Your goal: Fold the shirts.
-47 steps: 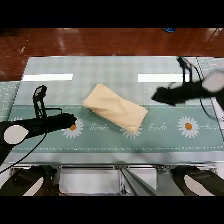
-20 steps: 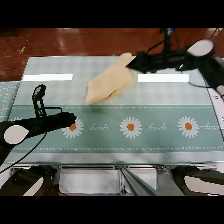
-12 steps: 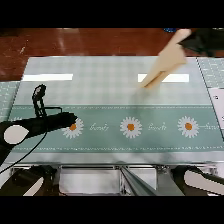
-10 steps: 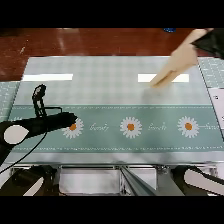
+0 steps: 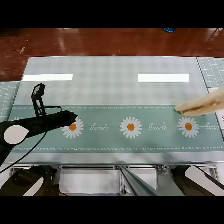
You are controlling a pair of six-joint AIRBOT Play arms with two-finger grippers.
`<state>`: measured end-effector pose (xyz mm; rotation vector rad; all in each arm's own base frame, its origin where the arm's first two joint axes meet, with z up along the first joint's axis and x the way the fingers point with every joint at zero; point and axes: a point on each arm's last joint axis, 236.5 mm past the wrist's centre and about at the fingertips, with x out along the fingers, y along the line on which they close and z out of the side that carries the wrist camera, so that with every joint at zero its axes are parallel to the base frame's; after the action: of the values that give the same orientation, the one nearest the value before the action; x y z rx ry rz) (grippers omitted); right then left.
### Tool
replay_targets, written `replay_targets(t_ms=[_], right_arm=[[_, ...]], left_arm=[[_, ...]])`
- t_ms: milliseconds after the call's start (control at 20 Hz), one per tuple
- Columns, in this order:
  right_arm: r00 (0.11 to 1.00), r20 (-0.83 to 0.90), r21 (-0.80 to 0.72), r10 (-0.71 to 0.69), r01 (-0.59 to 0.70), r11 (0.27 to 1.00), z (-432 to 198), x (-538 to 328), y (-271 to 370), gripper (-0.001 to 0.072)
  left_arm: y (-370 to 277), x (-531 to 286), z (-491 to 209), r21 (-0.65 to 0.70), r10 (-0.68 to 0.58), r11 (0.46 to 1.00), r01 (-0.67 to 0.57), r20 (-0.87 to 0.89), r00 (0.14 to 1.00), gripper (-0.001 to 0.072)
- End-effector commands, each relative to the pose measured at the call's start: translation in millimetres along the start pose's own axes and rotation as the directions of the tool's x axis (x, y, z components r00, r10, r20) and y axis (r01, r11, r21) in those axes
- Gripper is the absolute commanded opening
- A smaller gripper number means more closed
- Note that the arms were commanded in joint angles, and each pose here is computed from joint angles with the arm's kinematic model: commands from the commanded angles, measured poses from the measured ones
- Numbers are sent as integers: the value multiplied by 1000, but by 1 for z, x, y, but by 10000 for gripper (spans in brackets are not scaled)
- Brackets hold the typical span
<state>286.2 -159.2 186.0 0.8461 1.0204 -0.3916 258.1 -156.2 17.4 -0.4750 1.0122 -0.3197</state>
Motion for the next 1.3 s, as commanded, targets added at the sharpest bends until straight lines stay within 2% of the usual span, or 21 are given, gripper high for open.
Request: replay_targets(t_ms=[0, 150, 250, 300, 400, 450, 500, 600, 650, 700, 750, 800, 850, 900, 1000, 1050, 1100, 1150, 1250], right_arm=[[953, -100, 169, -286, 300, 939, -44, -16, -96, 19], [876, -254, 217, -411, 465, 858, -99, -10, -153, 19], [837, -350, 222, -420, 510, 831, -139, 5, -174, 22], [806, -398, 217, -438, 546, 809, -158, 11, -186, 86], [733, -469, 188, -493, 628, 755, -184, 13, -208, 384], [736, -460, 188, -497, 627, 756, -181, 16, -210, 417], [771, -433, 200, -468, 588, 784, -171, 22, -202, 416], [893, -351, 257, -281, 380, 889, -137, 44, -156, 409], [945, -289, 277, -155, 238, 931, -111, 55, -121, 367], [971, -235, 244, -43, 101, 964, -87, 62, -83, 246], [980, -187, 153, 74, -45, 987, -64, 69, -37, 115], [971, -159, 24, 176, -175, 984, -51, 74, 11, 20], [955, -145, -120, 260, -277, 953, -44, 79, 63, 19], [945, -149, -255, 291, -321, 912, -48, 86, 105, 19], [950, -173, -523, 258, -311, 793, -73, 108, 168, 19], [970, -173, -622, 172, -243, 744, -90, 127, 177, 19], [989, -147, -683, 35, -127, 720, -100, 150, 167, 19], [988, -119, -718, -100, -16, 696, -107, 168, 151, 19], [954, -92, -791, -287, 105, 603, -116, 190, 126, 19]], left_arm=[[-2, 0, 11, 2, -9, 1000, 9, 44, 999, 22], [-2, 0, 9, 2, -8, 1000, 8, 39, 999, 22], [-2, 0, 10, 2, -8, 1000, 8, 40, 999, 22], [-2, 0, 10, 2, -8, 1000, 8, 40, 999, 22], [-2, 0, 10, 2, -8, 1000, 8, 40, 999, 22], [-2, 0, 10, 14, -9, 1000, 8, 41, 999, 22], [-3, -1, 12, 21, -11, 1000, 10, 47, 999, 22], [-16, -19, 35, 91, -25, 996, 17, 78, 997, 22], [-26, -33, 57, 134, -36, 991, 20, 118, 992, 22], [-38, -49, 87, 157, -55, 987, 25, 188, 981, 21], [-51, -63, 115, 181, -72, 983, 26, 247, 966, 21], [-64, -73, 141, 198, -86, 980, 30, 282, 955, 21], [-78, -76, 160, 213, -100, 976, 38, 289, 952, 21], [-92, -73, 170, 256, -111, 966, 43, 259, 959, 21], [-111, -45, 164, 355, -91, 933, 52, 94, 991, 21], [-105, -24, 156, 389, -31, 921, 19, 23, 999, 20], [-81, 1, 152, 408, 84, 910, -72, -10, 996, 20], [-48, 20, 147, 365, 206, 915, -174, -49, 977, 21], [-11, 40, 120, 282, 305, 928, -243, -203, 931, 22]])
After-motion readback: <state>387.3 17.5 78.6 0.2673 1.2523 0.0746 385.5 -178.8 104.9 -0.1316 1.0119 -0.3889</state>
